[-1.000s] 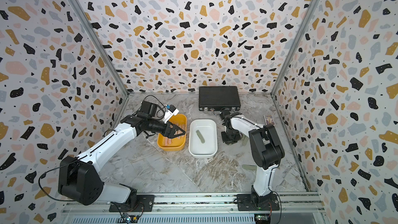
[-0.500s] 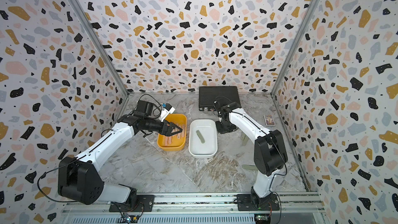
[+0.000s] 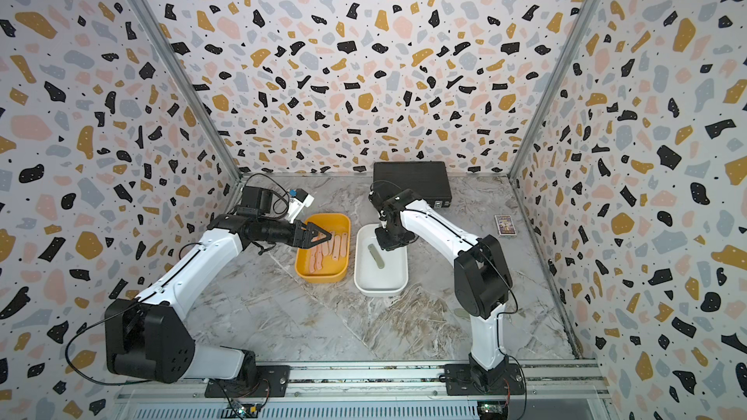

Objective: Place the fruit knives into the storage box by color
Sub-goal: Place the fruit knife in the storage box.

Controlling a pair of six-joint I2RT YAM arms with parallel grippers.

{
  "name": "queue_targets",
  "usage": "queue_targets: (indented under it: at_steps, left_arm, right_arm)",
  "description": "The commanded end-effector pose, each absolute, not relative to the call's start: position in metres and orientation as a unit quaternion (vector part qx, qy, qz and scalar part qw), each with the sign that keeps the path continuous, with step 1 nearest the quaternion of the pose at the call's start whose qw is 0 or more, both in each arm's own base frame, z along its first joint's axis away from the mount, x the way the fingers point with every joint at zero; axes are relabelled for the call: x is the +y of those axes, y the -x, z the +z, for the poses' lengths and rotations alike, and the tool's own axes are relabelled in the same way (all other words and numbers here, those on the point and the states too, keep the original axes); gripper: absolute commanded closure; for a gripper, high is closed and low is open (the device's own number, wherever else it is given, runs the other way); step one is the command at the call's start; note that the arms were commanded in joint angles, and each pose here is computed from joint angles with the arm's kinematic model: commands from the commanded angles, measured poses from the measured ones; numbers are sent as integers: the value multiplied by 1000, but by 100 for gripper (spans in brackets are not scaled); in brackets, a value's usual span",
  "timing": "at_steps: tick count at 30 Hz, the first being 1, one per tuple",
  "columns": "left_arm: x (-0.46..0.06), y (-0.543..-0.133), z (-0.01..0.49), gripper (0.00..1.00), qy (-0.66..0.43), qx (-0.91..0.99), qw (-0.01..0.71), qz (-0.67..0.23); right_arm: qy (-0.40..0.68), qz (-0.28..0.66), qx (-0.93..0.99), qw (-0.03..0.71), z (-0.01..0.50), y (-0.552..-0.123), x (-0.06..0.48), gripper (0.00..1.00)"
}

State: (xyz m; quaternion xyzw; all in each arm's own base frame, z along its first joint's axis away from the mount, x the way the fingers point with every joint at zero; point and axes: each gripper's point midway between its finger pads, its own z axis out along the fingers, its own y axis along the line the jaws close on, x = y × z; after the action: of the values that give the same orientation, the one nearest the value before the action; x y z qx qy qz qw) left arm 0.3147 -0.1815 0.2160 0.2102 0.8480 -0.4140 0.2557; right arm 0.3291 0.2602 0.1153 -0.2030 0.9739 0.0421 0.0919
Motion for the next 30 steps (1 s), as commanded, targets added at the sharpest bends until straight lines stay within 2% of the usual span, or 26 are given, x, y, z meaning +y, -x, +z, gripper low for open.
queue_targets:
  at_steps: [1,18,30]
  left_arm:
    - [-184,-313,232,11,-218,834,270,-429]
    - [-185,-314,228,11,-215,835,265,-432]
    - [-185,-314,227,11,-214,835,263,-433]
  right_arm:
    - [202,65,973,90,117,-328,276,75]
    - [202,48,977,48,62,-332,276,74]
    - [193,53,979,36,49,-332,270,71]
